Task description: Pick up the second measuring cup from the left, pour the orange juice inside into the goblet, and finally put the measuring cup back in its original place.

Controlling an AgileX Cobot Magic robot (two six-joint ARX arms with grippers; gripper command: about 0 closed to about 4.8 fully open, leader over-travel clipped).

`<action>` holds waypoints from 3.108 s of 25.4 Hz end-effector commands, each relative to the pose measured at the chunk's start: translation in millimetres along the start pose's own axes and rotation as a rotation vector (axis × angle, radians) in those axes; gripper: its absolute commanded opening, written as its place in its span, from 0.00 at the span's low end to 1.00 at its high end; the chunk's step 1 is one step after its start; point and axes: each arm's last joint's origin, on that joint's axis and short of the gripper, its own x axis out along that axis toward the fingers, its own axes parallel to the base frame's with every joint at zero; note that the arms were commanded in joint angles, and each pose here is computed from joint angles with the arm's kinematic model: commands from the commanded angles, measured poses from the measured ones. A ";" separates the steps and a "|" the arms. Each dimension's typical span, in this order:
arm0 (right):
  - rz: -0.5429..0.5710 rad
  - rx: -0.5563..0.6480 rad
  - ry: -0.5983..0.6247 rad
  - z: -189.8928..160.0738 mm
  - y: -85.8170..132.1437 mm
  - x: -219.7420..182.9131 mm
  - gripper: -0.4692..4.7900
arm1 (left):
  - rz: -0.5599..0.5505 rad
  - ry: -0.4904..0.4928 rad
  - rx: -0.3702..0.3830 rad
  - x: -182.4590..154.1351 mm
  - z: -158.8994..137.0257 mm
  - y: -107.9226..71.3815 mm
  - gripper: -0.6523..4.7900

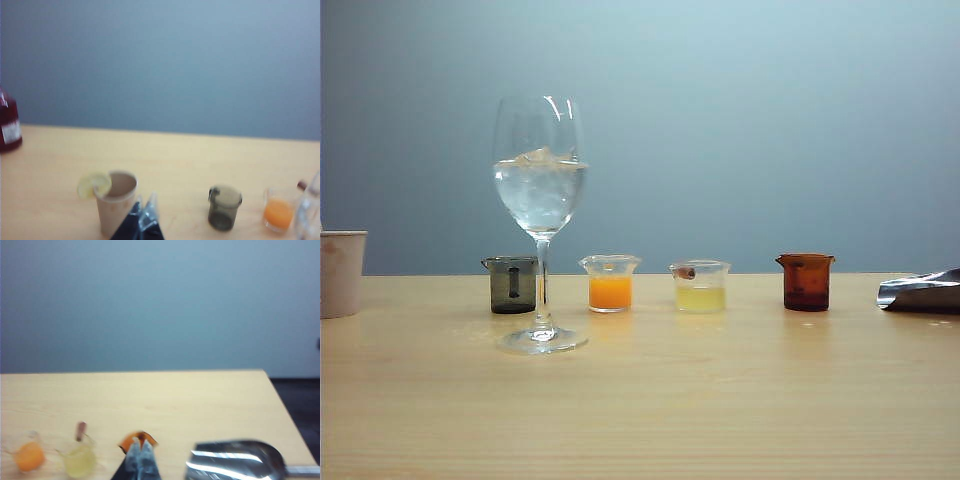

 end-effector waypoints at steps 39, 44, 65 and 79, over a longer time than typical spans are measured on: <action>0.519 -0.019 0.265 -183.6 136.1 184.6 0.08 | -0.370 0.276 0.085 111.4 52.5 -49.0 0.11; 0.526 -0.041 0.266 -200.0 161.0 208.3 0.08 | -0.369 0.279 0.094 111.7 51.9 -49.0 0.11; 0.516 -0.024 0.292 -226.0 179.3 246.0 1.00 | -0.365 0.324 0.124 111.4 46.9 -48.5 0.11; 0.458 0.052 0.266 -233.6 197.7 286.3 1.00 | -0.366 0.326 0.124 111.3 46.9 -48.5 0.11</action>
